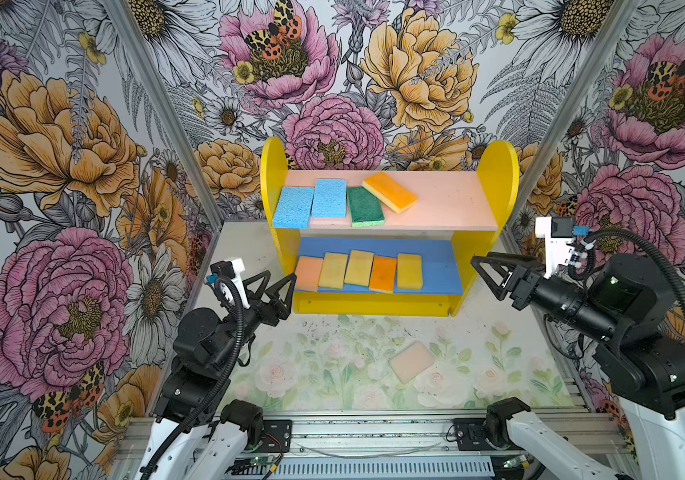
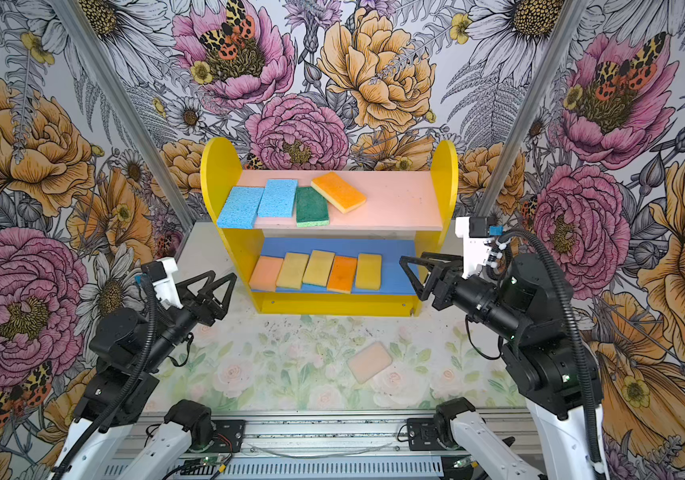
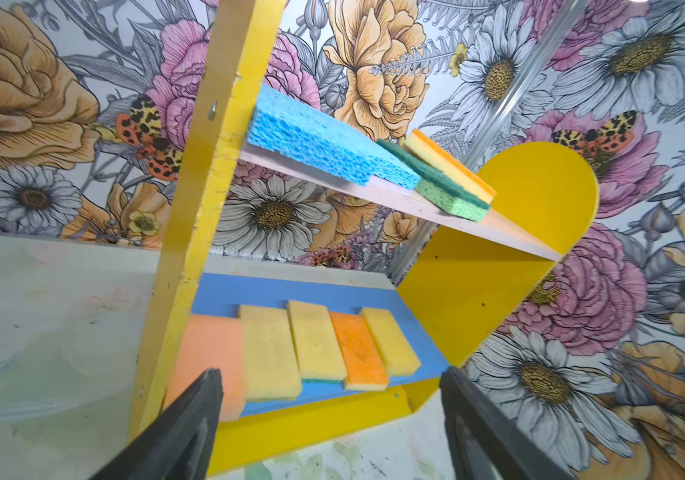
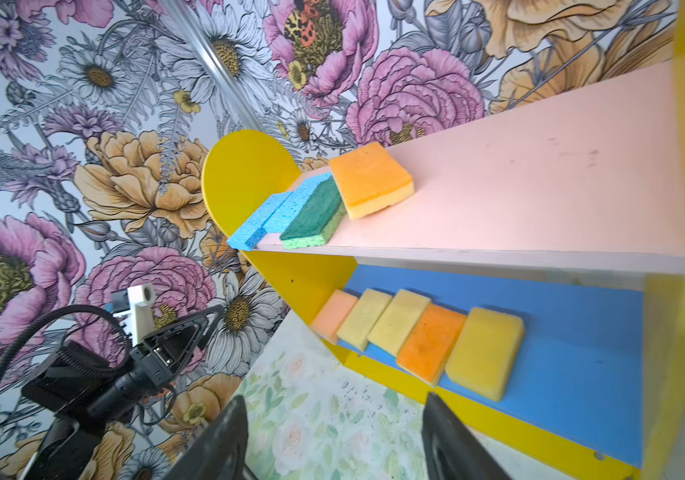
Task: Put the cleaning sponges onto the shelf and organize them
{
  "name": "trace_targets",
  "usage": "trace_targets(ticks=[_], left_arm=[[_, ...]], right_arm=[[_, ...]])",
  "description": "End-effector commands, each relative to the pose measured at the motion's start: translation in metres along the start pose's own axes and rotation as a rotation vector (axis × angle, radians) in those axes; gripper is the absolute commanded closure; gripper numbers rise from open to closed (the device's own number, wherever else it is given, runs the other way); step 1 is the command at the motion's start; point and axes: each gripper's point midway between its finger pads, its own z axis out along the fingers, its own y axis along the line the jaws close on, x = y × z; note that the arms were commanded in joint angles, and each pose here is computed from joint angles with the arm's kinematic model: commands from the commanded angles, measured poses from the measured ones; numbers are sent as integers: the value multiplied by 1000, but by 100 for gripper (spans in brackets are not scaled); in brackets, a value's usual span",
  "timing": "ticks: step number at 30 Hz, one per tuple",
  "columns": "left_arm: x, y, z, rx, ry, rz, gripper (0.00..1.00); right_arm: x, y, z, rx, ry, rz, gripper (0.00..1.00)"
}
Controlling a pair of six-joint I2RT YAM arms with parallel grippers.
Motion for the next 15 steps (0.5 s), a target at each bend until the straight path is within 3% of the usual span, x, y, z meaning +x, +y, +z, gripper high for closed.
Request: trace_targets(ticks=[1, 6, 11, 15], left_arm=[[-4, -32, -16, 98, 59, -155, 20], [-32, -77, -6, 206, 94, -200, 20], [-58, -126, 36, 268, 158, -142, 17], [-86, -154, 74, 294, 151, -145, 15]], right_arm=[[-7, 11, 31, -81, 117, 89, 32], [-38, 9, 92, -65, 195, 76, 32], [-62, -20, 142, 47, 229, 73, 32], [-58, -56, 176, 147, 271, 73, 32]])
